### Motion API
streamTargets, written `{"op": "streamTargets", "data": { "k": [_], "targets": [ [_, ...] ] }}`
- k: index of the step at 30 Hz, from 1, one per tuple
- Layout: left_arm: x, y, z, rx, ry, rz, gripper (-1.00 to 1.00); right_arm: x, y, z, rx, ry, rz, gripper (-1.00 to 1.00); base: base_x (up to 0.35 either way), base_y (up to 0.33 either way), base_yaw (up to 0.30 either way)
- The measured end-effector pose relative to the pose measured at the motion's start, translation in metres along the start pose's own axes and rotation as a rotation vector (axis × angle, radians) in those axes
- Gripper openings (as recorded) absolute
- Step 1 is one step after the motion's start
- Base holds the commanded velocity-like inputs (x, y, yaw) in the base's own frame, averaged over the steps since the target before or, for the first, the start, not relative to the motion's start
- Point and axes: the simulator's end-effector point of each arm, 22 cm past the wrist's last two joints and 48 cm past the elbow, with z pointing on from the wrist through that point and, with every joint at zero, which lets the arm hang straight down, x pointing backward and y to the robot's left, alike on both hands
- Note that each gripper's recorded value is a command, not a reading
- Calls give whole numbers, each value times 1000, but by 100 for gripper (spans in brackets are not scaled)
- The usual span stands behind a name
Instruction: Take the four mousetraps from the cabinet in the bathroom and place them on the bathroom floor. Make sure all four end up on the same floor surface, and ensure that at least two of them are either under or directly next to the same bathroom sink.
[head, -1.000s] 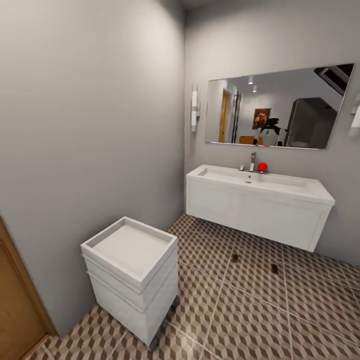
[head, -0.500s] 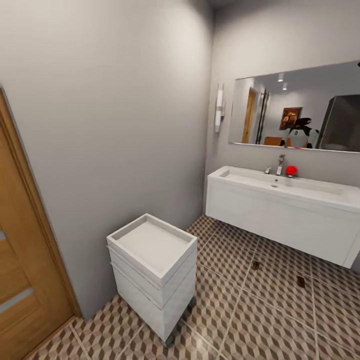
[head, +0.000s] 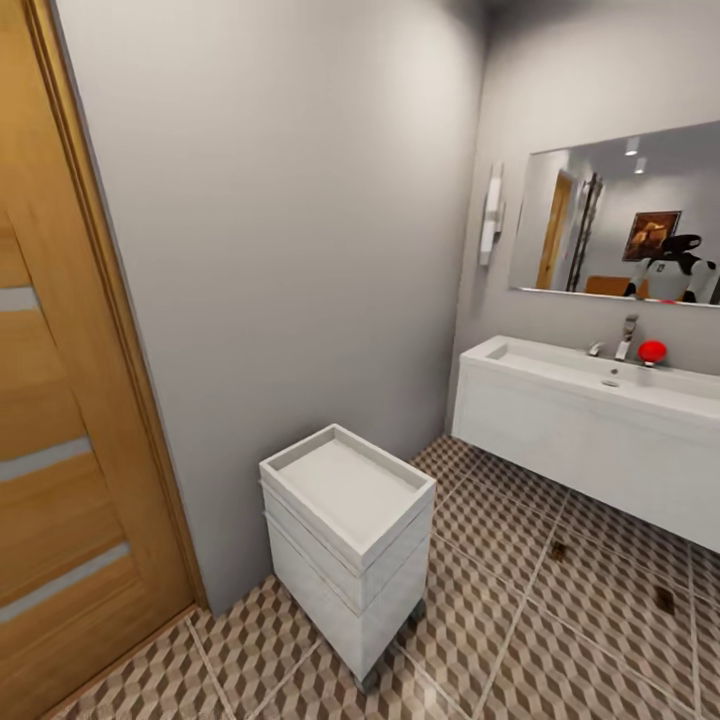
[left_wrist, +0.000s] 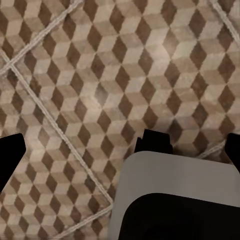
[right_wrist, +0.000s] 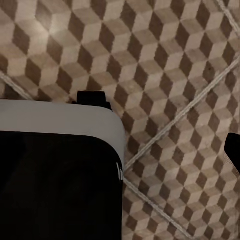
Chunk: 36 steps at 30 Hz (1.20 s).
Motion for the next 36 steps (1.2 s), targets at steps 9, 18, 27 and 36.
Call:
{"op": "streamTargets", "data": {
  "k": [9,18,27,36],
  "targets": [
    [0,0,0,0,0,2,100,0,0,0,0,-1,2,100,0,0,284],
    [0,0,0,1,0,-1,100,0,0,0,0,0,2,100,0,0,284],
    [0,0,0,0,0,1,100,0,0,0,1,-1,2,100,0,0,284],
    [0,0,0,0,0,1,100,0,0,0,1,1,2,100,0,0,284]
  ]
}}
